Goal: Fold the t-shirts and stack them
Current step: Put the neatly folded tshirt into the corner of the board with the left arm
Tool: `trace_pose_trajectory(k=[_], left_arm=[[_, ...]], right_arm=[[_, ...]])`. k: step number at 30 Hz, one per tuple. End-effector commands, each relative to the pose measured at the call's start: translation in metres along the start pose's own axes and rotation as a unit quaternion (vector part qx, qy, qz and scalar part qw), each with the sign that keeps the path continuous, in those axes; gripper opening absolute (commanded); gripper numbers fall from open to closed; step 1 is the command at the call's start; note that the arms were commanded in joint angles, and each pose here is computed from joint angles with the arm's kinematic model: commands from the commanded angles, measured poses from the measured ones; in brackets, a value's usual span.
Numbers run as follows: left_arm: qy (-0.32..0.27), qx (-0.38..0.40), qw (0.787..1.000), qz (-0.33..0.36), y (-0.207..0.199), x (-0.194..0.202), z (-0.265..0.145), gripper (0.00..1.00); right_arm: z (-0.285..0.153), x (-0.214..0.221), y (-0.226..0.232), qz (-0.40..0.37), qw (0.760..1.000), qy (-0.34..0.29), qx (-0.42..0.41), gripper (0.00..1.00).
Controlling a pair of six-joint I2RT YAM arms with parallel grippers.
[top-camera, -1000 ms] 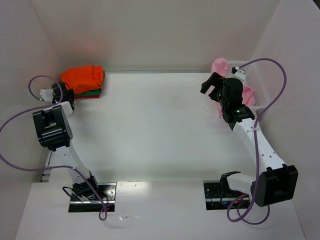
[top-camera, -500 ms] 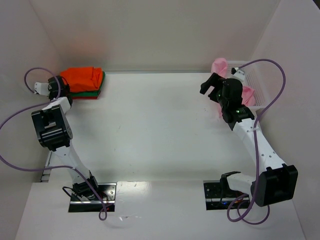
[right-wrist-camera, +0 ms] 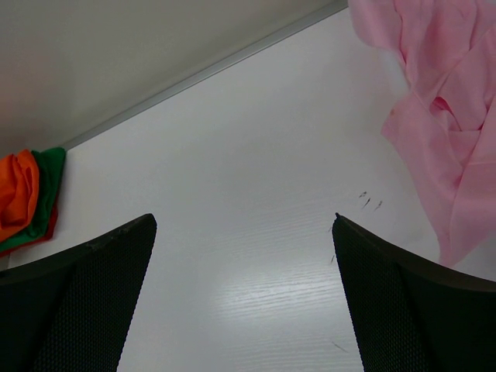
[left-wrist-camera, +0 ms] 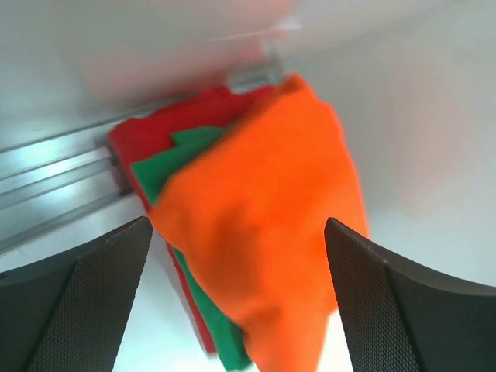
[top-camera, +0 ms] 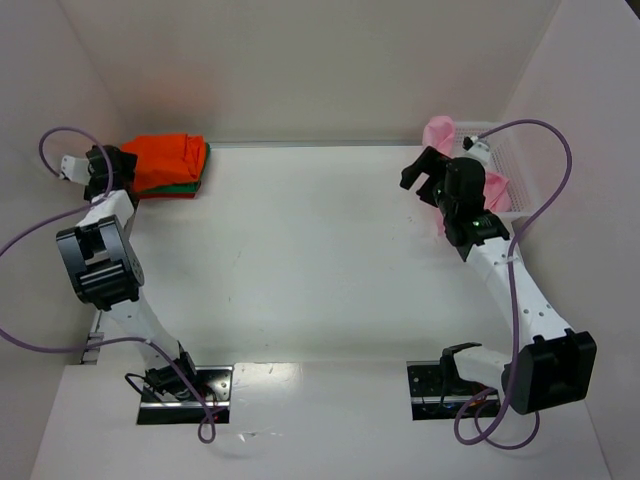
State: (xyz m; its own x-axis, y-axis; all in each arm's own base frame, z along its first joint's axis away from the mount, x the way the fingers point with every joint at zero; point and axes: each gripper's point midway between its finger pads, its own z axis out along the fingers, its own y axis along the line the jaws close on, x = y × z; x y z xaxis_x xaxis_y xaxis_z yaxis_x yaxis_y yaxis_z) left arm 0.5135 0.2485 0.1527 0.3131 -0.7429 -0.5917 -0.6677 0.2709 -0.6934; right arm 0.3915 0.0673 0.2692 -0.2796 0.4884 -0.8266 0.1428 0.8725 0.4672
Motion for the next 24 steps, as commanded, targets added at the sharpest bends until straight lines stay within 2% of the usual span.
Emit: trace_pose_trajectory(k=[1,2,8,14,16,20,23,24], left_arm=[[-0.005,0.092,0.995,0.031,-0.056,-0.036,-0.045,1.0],[-0.008,0.12,0.992,0.043,-0.074,-0.043,-0.063,1.0],[0.032,0.211,0.959,0.184,-0.109,-0.033,-0.141,1.0],[0.091,0.267,0.907,0.313,-0.118,0.015,-0.21,1.0],[0.105,0.271,0.898,0.33,-0.114,0.037,-0.227,1.0],[0.119,0.29,0.883,0.348,-0.113,0.051,-0.256,1.0],[0.16,0.299,0.868,0.362,-0.104,0.072,-0.266,1.0],[0.173,0.312,0.856,0.375,-0.105,0.081,-0.27,1.0]], right_arm=[[-0.016,-0.027,0.005,-0.005,0.999,-0.042,-0.004,1.0],[-0.017,-0.032,0.008,-0.011,0.999,-0.048,-0.007,1.0],[-0.031,-0.063,0.006,-0.035,0.995,-0.095,0.002,1.0],[-0.029,-0.071,-0.005,-0.029,0.994,-0.104,0.01,1.0],[-0.027,-0.064,-0.003,-0.032,0.995,-0.092,-0.001,1.0],[-0.025,-0.051,-0.001,-0.04,0.997,-0.072,-0.015,1.0],[-0.026,-0.042,-0.002,-0.047,0.997,-0.06,-0.024,1.0],[-0.028,-0.044,-0.001,-0.046,0.997,-0.064,-0.026,1.0]])
